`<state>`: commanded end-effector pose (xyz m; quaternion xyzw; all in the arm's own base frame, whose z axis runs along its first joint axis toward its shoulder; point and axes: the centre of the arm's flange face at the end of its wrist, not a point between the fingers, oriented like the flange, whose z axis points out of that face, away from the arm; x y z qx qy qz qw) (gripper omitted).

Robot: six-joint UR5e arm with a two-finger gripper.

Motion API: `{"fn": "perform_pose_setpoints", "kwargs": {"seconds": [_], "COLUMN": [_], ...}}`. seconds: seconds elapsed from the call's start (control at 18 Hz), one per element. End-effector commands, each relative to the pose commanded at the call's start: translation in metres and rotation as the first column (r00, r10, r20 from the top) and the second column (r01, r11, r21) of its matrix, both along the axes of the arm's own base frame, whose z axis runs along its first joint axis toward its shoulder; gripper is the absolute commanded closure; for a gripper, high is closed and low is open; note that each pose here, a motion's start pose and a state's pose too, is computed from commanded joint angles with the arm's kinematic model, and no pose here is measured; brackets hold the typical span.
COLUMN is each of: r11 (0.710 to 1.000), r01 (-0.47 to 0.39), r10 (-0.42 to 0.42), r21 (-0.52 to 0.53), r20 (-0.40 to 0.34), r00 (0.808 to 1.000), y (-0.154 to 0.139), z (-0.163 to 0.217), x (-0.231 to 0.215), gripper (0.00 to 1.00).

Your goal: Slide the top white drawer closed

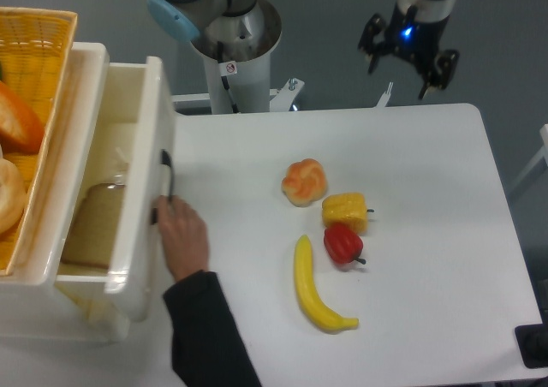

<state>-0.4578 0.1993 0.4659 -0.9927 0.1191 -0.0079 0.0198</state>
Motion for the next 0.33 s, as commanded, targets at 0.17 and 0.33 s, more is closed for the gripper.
{"fn": "perform_pose_setpoints", "kwargs": {"seconds": [0.17, 0.33], "r11": [0.998, 0.996], "r01": [0.058, 0.081], "r10": [-0.058, -0.081], "r21": [0.017, 0.021], "r20": [-0.009, -0.016], "r00": [0.998, 0.997], "y": [-0.014, -0.021], "z": [0.004, 0.005], "x": [-0.004, -0.006], "gripper": [0.00, 0.00]}}
